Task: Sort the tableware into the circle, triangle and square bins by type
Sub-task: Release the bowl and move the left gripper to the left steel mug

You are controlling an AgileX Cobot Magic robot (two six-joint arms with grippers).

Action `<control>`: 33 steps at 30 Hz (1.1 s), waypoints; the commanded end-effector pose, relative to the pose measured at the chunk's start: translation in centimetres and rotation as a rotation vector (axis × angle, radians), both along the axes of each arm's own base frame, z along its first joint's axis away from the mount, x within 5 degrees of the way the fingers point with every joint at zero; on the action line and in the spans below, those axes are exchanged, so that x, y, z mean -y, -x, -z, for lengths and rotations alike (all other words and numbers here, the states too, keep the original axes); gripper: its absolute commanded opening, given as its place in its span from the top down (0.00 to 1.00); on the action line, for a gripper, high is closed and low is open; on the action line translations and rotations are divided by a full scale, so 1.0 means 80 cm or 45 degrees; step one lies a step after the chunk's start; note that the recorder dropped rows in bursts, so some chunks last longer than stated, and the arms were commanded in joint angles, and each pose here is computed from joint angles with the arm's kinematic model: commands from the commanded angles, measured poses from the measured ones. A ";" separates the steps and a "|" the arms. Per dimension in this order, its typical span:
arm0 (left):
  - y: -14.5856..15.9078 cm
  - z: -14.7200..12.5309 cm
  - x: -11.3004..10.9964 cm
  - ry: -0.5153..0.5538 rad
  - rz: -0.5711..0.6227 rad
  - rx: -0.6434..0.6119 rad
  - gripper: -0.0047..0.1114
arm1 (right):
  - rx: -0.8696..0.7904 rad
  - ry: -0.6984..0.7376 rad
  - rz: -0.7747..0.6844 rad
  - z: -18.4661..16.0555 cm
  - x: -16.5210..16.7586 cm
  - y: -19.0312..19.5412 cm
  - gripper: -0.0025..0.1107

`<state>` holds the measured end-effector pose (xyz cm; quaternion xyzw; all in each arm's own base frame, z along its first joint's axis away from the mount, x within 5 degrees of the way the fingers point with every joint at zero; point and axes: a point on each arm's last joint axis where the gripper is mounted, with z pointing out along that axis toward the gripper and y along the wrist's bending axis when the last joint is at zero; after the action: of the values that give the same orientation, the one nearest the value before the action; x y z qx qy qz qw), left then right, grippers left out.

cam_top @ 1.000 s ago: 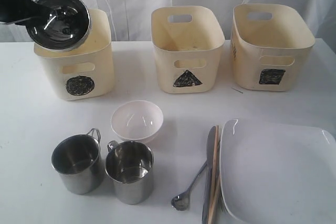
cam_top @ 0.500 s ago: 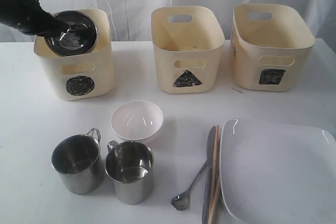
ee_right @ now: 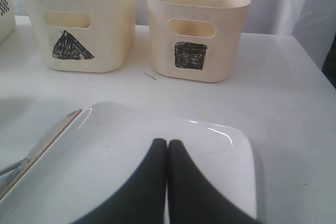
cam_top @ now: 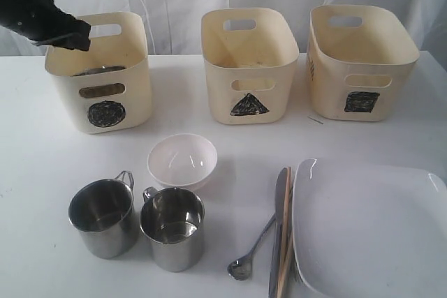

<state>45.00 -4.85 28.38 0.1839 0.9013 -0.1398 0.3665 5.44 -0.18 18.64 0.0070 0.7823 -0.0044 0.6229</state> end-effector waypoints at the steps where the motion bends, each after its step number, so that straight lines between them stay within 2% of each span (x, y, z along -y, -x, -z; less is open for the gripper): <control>1: 0.046 -0.057 0.007 0.010 0.159 -0.043 0.68 | 0.021 -0.003 -0.009 0.000 -0.001 0.000 0.98; 6: 0.101 -0.093 0.011 0.022 0.292 -0.164 0.68 | 0.021 -0.003 -0.009 0.000 -0.001 0.000 0.98; 10: 0.146 -0.101 0.012 0.035 0.338 -0.267 0.68 | 0.021 -0.003 -0.009 0.000 -0.001 0.000 0.98; 15: 0.204 -0.084 0.010 0.062 0.310 -0.367 0.68 | 0.021 -0.003 -0.009 0.000 -0.001 0.000 0.98; 19: 0.259 -0.057 0.007 0.086 0.222 -0.367 0.68 | 0.021 -0.003 -0.009 0.000 -0.001 0.000 0.98; 20: 0.268 -0.040 0.008 0.116 0.189 -0.402 0.68 | 0.021 -0.003 -0.009 0.000 -0.001 0.000 0.98; 21: 0.271 -0.030 0.009 0.141 0.179 -0.427 0.68 | 0.021 -0.003 -0.009 0.000 -0.001 0.000 0.98; 23: 0.277 -0.005 0.011 0.192 0.155 -0.491 0.61 | 0.021 -0.003 -0.009 0.000 -0.001 0.000 0.98; 25: 0.280 0.017 0.012 0.218 0.133 -0.504 0.45 | 0.021 -0.003 -0.009 0.000 -0.001 0.000 0.98; 27: 0.280 0.022 0.013 0.238 0.122 -0.480 0.37 | 0.021 -0.003 -0.009 0.000 -0.001 0.000 0.98; 33: 0.267 0.039 0.031 0.158 0.187 -0.433 0.37 | 0.021 -0.003 -0.009 0.000 -0.001 0.000 0.98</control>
<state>23.49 -6.61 26.03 0.1839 0.9247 -0.2505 0.2200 5.44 -0.18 18.64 0.0070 0.7823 -0.0044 0.6229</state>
